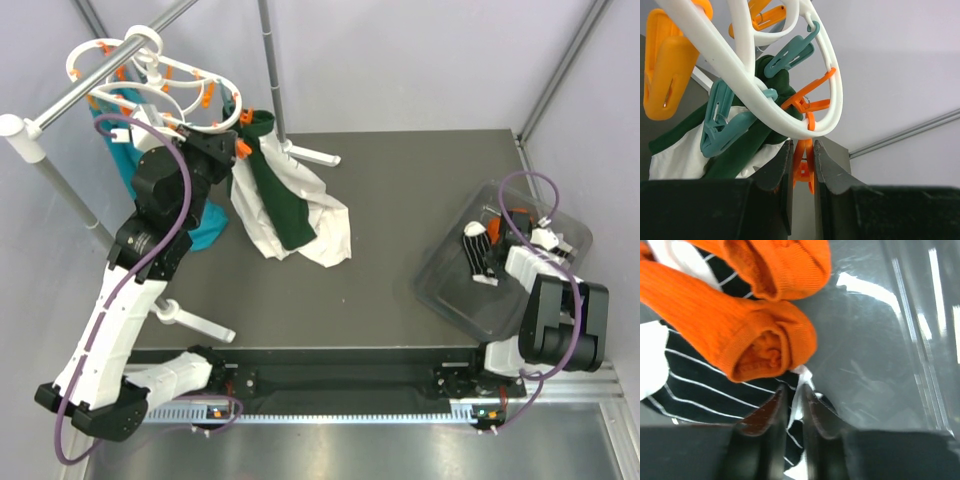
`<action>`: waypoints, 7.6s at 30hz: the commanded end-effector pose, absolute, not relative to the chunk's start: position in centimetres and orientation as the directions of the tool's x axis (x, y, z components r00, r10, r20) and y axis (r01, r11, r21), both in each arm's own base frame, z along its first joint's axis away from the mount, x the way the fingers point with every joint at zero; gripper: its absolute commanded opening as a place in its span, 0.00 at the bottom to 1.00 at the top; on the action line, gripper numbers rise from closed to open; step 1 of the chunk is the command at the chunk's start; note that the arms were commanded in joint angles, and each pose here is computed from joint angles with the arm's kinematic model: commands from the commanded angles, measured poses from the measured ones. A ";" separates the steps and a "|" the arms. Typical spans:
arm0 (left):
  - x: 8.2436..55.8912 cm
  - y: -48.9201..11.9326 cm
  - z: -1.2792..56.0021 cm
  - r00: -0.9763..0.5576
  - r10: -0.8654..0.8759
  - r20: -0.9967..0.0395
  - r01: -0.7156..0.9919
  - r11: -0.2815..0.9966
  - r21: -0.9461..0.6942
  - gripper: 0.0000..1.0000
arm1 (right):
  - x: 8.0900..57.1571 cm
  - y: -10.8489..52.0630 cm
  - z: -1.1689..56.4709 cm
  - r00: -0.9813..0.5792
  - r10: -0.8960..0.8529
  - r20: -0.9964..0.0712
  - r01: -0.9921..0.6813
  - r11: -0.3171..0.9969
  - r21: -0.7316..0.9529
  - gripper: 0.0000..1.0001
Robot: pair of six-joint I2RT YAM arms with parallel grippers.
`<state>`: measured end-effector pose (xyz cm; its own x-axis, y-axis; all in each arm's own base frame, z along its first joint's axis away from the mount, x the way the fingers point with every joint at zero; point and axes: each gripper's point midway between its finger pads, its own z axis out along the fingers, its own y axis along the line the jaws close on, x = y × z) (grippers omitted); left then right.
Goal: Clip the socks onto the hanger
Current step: Adjust the sock in the bin, then pick up the sock from the bin.
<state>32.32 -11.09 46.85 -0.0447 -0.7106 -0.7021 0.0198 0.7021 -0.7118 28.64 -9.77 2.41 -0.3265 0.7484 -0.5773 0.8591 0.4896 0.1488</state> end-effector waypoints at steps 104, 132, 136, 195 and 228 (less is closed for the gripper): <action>28.4 -11.1 45.7 -0.056 -0.724 -0.688 0.149 0.675 -0.722 0.00 | 27.2 -7.1 7.2 0.029 0.998 -0.059 0.859 0.005 0.512 0.62; 28.3 -12.6 42.3 -0.118 -0.738 -0.664 0.191 0.639 -0.745 0.00 | 27.0 -4.9 21.8 -0.516 -0.651 -0.556 -0.371 0.755 -0.540 0.69; 28.2 -13.0 42.3 -0.129 -0.744 -0.655 0.205 0.627 -0.752 0.00 | 25.5 -5.5 18.4 -0.454 -0.834 -0.313 -0.569 0.542 -0.618 0.66; 27.9 -12.6 43.4 -0.110 -0.738 -0.666 0.216 0.636 -0.741 0.00 | 22.8 1.0 4.6 -0.278 -0.873 -0.401 -0.788 0.446 -0.425 0.00; 28.0 -12.6 43.7 -0.102 -0.744 -0.660 0.218 0.630 -0.745 0.00 | 25.3 1.3 5.0 -0.542 -0.662 -0.518 -0.609 0.734 -0.300 0.87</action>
<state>28.23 -11.53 45.75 -0.0135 -0.7720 -0.6354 0.2398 0.6144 -0.7516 24.43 -0.32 4.60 -0.5855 -0.6370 -0.5014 -0.5395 0.7678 -0.3455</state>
